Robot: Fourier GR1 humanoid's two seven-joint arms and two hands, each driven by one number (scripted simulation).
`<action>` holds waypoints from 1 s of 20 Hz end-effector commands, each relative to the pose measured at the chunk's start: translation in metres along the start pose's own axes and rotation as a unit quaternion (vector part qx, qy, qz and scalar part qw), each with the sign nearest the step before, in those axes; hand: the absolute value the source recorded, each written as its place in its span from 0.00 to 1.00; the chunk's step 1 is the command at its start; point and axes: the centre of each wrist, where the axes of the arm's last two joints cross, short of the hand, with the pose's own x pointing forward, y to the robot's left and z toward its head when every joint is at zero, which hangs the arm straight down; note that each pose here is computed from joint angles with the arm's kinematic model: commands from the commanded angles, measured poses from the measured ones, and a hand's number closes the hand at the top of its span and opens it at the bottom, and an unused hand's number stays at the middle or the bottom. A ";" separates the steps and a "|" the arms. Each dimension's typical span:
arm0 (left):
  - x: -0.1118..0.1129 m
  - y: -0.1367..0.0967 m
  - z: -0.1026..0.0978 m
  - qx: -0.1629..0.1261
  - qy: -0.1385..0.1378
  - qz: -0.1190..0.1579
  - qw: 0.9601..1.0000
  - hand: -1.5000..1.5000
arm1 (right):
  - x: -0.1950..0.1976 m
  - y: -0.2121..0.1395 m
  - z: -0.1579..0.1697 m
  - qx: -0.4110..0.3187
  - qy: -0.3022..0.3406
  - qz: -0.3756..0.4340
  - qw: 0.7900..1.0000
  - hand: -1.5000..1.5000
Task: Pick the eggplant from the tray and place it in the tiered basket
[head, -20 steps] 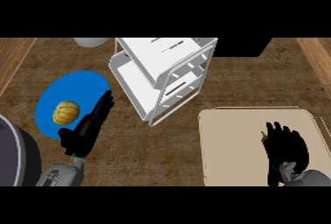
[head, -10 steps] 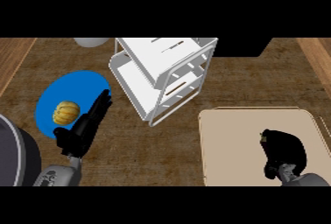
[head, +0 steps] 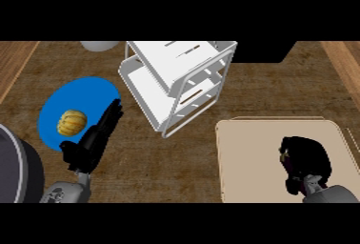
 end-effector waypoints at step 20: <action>-0.007 0.005 0.005 0.010 0.003 -0.008 1.000 0.50 | 0.105 -0.049 0.185 -0.273 0.136 -0.422 0.854 1.00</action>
